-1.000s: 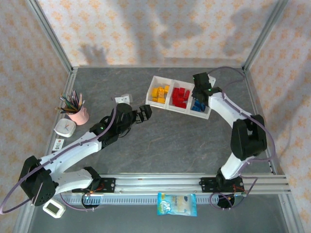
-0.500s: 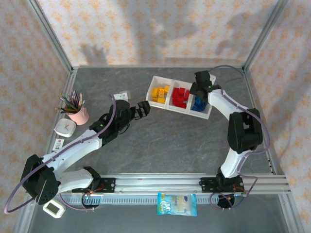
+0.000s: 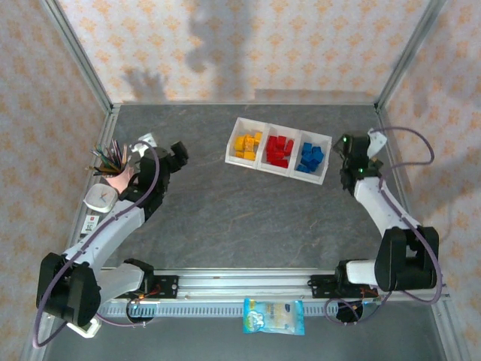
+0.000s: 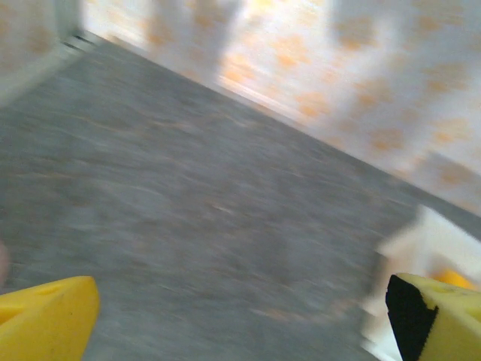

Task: Sort the legos into containers by color
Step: Reset both arms

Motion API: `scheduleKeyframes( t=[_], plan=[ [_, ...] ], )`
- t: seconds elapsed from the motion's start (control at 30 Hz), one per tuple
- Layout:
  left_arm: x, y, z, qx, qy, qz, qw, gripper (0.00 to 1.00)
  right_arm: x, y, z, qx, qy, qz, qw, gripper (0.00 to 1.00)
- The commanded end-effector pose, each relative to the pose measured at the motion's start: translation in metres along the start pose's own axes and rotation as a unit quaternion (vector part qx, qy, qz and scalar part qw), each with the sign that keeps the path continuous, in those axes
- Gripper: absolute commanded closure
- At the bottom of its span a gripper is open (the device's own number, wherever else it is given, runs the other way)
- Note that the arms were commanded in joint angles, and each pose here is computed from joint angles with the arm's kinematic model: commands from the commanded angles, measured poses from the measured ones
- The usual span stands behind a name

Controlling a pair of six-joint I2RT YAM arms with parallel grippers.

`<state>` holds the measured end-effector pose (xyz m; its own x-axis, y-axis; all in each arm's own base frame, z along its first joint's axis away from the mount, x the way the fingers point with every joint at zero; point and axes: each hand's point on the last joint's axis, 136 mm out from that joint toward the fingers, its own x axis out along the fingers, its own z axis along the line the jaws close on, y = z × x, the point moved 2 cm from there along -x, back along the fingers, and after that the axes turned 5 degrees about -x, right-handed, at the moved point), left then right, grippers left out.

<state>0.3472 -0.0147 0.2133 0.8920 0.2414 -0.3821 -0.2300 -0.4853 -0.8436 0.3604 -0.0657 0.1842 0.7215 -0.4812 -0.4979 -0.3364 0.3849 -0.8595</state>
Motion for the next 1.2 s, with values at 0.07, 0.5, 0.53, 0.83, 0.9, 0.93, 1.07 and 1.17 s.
scheduleKeyframes(
  t=[0.07, 0.5, 0.53, 0.83, 0.9, 0.93, 1.07, 1.17],
  plan=[
    [0.007, -0.005, 0.064, 0.071, -0.103, -0.093, 0.988, 0.01, 0.003, 0.011, -0.034, -0.008, 0.048, -0.107, 0.993, 0.0],
    [0.025, 0.022, 0.076, 0.126, -0.011, -0.174, 0.977, 0.01, 0.008, 0.049, 0.013, -0.059, -0.164, -0.154, 0.973, 0.0],
    [0.029, 0.021, 0.072, 0.119, 0.005, -0.171, 0.978, 0.01, 0.006, 0.053, 0.016, -0.068, -0.18, -0.156, 0.969, 0.0],
    [0.047, 0.041, 0.074, 0.127, 0.042, -0.135, 0.982, 0.0, 0.002, 0.066, 0.017, -0.074, -0.193, -0.173, 0.963, 0.0],
    [0.043, 0.037, 0.074, 0.125, 0.045, -0.153, 0.979, 0.0, 0.0, 0.066, 0.017, -0.078, -0.192, -0.176, 0.962, 0.0],
    [0.043, 0.038, 0.077, 0.121, 0.036, -0.152, 0.98, 0.0, 0.0, 0.068, 0.02, -0.086, -0.192, -0.174, 0.962, 0.0],
    [0.042, 0.036, 0.079, 0.117, 0.031, -0.156, 0.98, 0.0, 0.0, 0.069, 0.023, -0.093, -0.199, -0.17, 0.96, 0.0],
    [0.043, 0.036, 0.079, 0.118, 0.031, -0.156, 0.98, 0.0, 0.0, 0.068, 0.024, -0.093, -0.2, -0.171, 0.96, 0.0]
  ],
)
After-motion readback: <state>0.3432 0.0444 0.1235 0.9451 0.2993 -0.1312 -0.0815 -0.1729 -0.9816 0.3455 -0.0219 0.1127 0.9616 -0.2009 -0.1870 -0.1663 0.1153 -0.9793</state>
